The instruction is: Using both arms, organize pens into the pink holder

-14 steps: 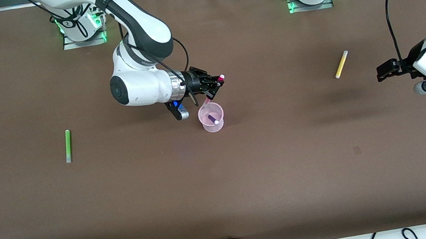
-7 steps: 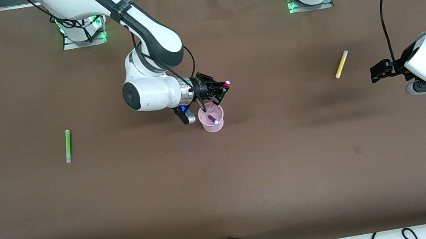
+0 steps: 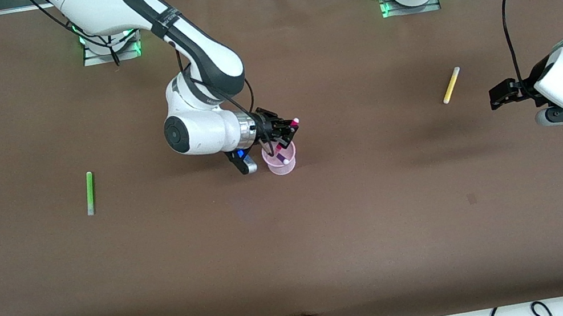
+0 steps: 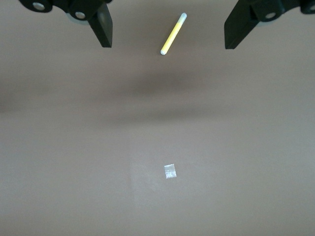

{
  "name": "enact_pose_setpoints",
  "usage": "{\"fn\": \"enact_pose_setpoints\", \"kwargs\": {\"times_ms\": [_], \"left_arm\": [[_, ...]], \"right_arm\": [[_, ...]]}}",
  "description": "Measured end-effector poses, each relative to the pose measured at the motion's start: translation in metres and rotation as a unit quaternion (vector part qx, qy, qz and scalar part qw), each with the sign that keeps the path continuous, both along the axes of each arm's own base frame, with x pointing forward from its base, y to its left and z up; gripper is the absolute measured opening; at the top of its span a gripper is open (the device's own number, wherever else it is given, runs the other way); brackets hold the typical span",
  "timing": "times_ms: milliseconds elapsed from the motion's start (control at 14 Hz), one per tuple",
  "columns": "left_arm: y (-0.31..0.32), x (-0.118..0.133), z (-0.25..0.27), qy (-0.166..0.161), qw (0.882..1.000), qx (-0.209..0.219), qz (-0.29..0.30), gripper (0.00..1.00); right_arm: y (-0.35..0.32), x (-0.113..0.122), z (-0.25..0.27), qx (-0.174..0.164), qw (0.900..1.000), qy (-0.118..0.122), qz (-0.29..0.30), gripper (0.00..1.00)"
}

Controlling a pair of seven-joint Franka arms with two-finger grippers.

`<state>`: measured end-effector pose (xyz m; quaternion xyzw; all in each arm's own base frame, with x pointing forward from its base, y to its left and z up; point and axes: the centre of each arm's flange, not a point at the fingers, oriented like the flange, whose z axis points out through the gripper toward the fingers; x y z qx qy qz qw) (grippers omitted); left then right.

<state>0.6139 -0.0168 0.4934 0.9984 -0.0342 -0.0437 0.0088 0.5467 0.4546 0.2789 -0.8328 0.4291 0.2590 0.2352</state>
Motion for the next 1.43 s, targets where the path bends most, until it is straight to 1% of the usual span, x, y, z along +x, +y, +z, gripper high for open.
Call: {"fn": "enact_pose_setpoints", "kwargs": {"times_ms": [71, 143, 214, 429, 571, 643, 714, 857, 929, 1071, 1214, 1357, 1429], "left_arm": [[0.0, 0.0, 0.0, 0.0, 1.0, 0.0, 0.0, 1.0], [0.0, 0.0, 0.0, 0.0, 1.0, 0.0, 0.0, 1.0], [0.0, 0.0, 0.0, 0.0, 1.0, 0.0, 0.0, 1.0], [0.0, 0.0, 0.0, 0.0, 1.0, 0.0, 0.0, 1.0], [0.0, 0.0, 0.0, 0.0, 1.0, 0.0, 0.0, 1.0], [0.0, 0.0, -0.001, 0.0, 1.0, 0.0, 0.0, 1.0], [0.0, 0.0, -0.001, 0.001, 1.0, 0.0, 0.0, 1.0], [0.0, 0.0, -0.003, 0.003, 1.0, 0.0, 0.0, 1.0], [0.0, 0.0, -0.003, 0.003, 1.0, 0.0, 0.0, 1.0], [0.0, 0.0, -0.004, 0.004, 1.0, 0.0, 0.0, 1.0], [0.0, 0.0, -0.005, 0.004, 1.0, 0.0, 0.0, 1.0], [0.0, 0.0, -0.005, 0.005, 1.0, 0.0, 0.0, 1.0], [0.0, 0.0, -0.005, 0.005, 1.0, 0.0, 0.0, 1.0]], "right_arm": [[-0.003, 0.004, 0.002, -0.001, 1.0, -0.004, 0.001, 0.22], [-0.005, 0.007, 0.005, -0.002, 1.0, -0.006, 0.002, 0.29], [-0.005, 0.01, 0.008, -0.001, 1.0, -0.009, 0.003, 0.37], [-0.007, 0.016, 0.018, -0.005, 1.0, -0.015, 0.019, 0.69], [-0.013, 0.025, 0.032, -0.027, 0.998, -0.037, 0.049, 0.87], [-0.016, 0.029, 0.042, -0.042, 0.995, -0.055, 0.067, 0.99], [-0.022, 0.035, 0.054, -0.061, 0.992, -0.075, 0.081, 1.0], [-0.049, 0.049, 0.077, -0.098, 0.984, -0.106, 0.105, 1.0], [-0.071, 0.059, 0.089, -0.113, 0.978, -0.125, 0.126, 1.0], [-0.125, 0.078, 0.119, -0.128, 0.96, -0.167, 0.186, 1.0], [-0.182, 0.088, 0.155, -0.13, 0.941, -0.197, 0.244, 1.0], [-0.23, 0.087, 0.196, -0.129, 0.923, -0.222, 0.288, 1.0], [-0.252, 0.081, 0.218, -0.135, 0.912, -0.23, 0.313, 1.0]]}}
